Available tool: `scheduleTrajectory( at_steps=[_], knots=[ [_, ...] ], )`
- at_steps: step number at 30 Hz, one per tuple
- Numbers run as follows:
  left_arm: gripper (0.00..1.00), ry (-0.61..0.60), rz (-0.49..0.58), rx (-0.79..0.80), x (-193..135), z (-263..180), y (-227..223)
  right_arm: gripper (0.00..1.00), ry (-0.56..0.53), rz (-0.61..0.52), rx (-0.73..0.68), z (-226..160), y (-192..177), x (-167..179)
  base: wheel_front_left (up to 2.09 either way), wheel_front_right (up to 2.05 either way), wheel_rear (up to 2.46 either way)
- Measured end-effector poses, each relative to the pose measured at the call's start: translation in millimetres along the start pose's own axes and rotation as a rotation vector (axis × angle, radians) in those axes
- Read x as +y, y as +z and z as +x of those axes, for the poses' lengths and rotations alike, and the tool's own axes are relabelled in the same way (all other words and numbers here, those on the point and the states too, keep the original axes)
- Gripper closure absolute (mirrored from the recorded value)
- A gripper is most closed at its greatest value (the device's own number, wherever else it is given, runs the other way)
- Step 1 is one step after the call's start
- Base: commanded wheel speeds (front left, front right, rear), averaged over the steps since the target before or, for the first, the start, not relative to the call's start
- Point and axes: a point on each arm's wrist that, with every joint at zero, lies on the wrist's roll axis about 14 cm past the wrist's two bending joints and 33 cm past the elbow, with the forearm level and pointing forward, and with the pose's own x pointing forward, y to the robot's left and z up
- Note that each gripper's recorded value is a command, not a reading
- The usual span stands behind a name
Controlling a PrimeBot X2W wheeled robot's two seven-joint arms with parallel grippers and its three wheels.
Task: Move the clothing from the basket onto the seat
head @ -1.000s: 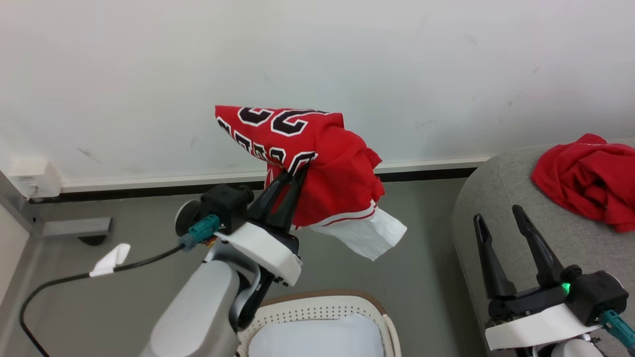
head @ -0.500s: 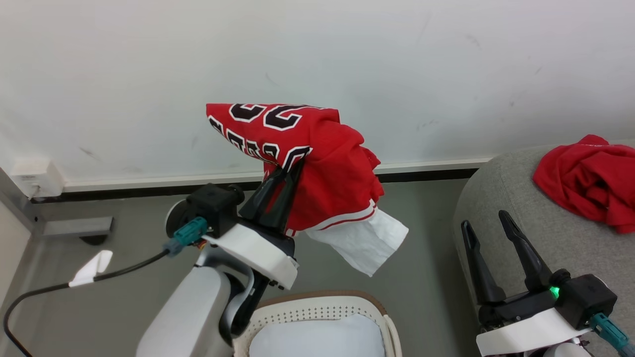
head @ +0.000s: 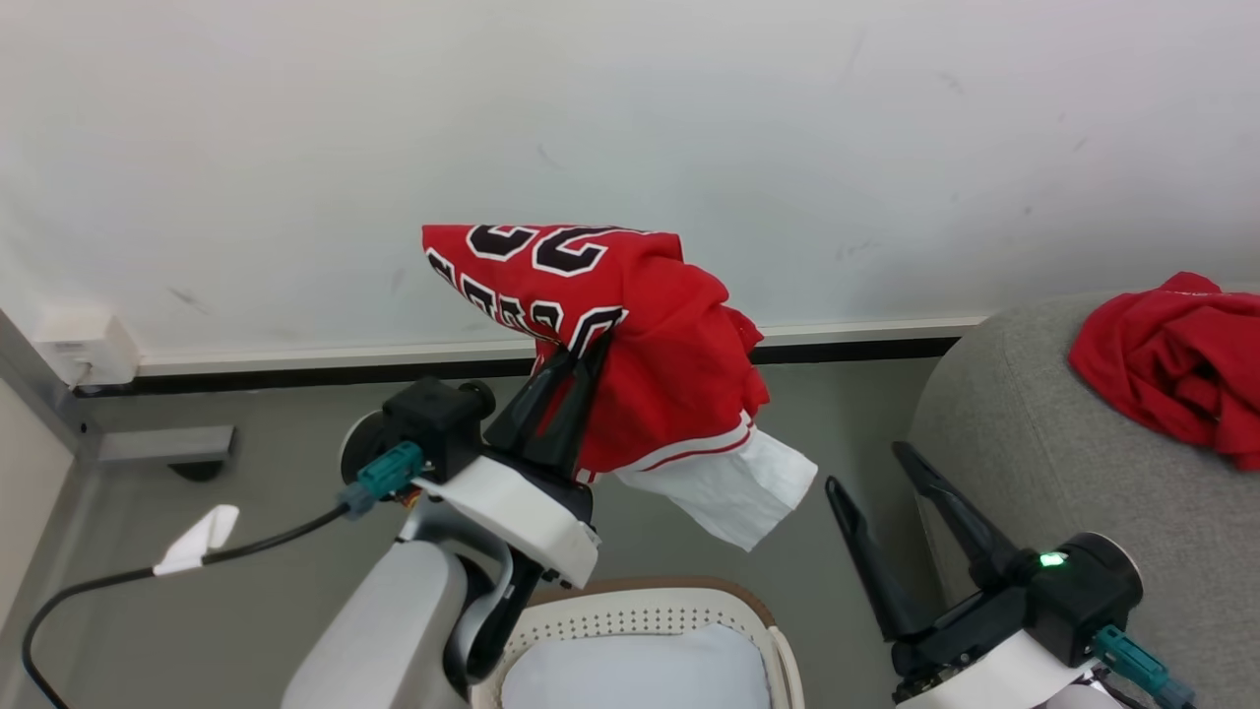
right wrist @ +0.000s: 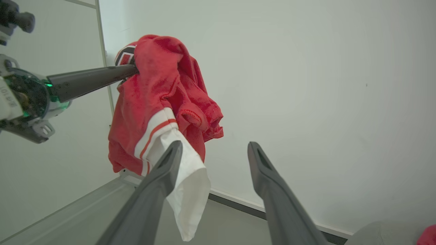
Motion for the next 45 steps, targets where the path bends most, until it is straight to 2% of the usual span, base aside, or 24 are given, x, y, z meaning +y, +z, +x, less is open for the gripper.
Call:
scheduleTrajectory(
  at_steps=[12, 19, 28, 29, 31, 37, 45],
  knots=[
    [1.0, -0.026, -0.008, 0.023, -13.8, -13.7, -7.0, 0.0, 0.219, 0.018, 0.108, 21.9, -27.8, 49.0, 0.0, 0.0, 0.0],
    [1.0, -0.046, -0.015, 0.052, -27.1, -29.1, -14.4, 0.0, 0.296, 0.054, 0.18, 34.9, -49.1, 72.1, 0.0, 0.0, 0.0],
    [1.0, -0.022, -0.029, 0.081, -26.0, -47.9, -19.9, 0.0, 0.391, 0.082, 0.188, 51.4, -53.3, 106.7, 0.0, 0.0, 0.0],
    [1.0, -0.016, -0.028, 0.079, -24.6, -49.5, -19.7, 0.19, 0.4, 0.083, 0.186, 52.5, -52.7, 109.9, 0.0, 0.0, 0.0],
    [1.0, -0.006, -0.028, 0.082, -21.9, -51.6, -20.0, 1.0, 0.41, 0.08, 0.183, 53.7, -52.2, 113.4, 0.0, 0.0, 0.0],
    [1.0, 0.005, -0.03, 0.078, -19.5, -50.7, -19.7, 1.0, 0.422, 0.083, 0.175, 52.9, -49.0, 117.3, 0.0, 0.0, 0.0],
    [1.0, -0.011, -0.038, 0.097, -24.8, -45.7, -29.5, 1.0, 0.381, 0.077, 0.163, 48.6, -44.2, 102.1, 0.0, 0.0, 0.0]
  ],
)
